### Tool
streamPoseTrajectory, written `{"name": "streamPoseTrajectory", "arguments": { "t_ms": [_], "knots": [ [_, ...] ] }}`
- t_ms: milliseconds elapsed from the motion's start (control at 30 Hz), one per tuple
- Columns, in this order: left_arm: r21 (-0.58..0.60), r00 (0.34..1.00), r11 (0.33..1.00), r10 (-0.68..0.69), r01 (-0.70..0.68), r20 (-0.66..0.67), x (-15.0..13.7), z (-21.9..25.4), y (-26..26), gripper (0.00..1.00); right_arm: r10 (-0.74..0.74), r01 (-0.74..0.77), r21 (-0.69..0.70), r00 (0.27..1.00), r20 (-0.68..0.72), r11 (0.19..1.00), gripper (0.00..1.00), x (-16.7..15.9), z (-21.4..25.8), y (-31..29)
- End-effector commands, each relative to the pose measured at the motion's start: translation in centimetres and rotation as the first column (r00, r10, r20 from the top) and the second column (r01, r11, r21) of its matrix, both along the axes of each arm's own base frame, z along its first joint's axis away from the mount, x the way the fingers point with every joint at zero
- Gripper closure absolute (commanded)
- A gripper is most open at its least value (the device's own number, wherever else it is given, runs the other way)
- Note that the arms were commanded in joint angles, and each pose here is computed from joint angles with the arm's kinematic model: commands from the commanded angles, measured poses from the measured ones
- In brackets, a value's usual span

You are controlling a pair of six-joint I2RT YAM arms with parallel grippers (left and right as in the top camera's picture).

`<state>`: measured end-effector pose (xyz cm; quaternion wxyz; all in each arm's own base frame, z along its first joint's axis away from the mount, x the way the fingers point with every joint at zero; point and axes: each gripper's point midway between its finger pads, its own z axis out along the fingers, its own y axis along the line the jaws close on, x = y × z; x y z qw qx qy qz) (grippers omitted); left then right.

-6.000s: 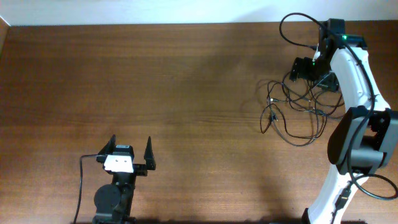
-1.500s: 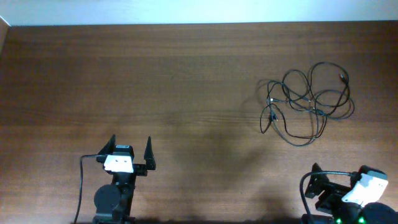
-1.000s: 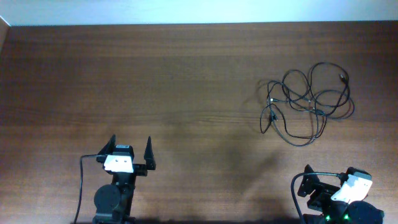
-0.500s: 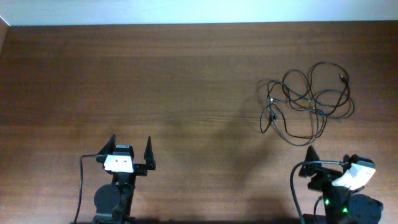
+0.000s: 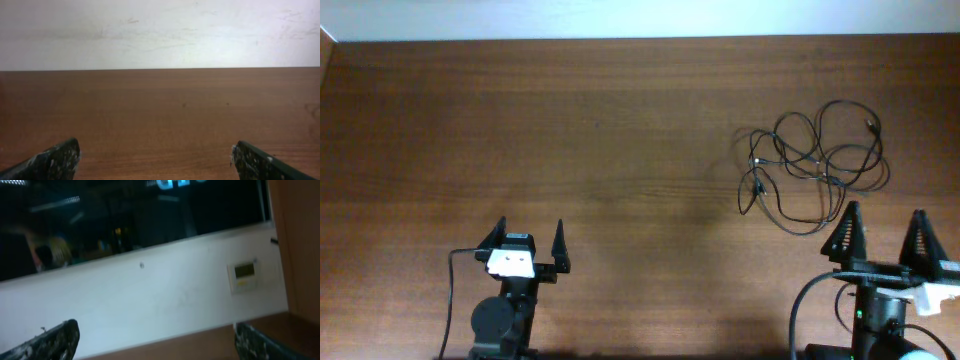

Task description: Untangle cables

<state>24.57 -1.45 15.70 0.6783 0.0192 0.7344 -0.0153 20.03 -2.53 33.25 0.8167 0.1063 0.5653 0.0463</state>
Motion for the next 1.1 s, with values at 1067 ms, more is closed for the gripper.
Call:
{"name": "streamPoseTrajectory", "arguments": {
  "t_ms": [1067],
  "knots": [
    [0.014,1.0,1.0,-0.008,0.008,-0.001,0.0,-0.1,-0.1,0.01,0.043,-0.144,-0.211,0.906,-0.421,0.967,0.02,4.5,-17.5,1.8]
  ]
}}
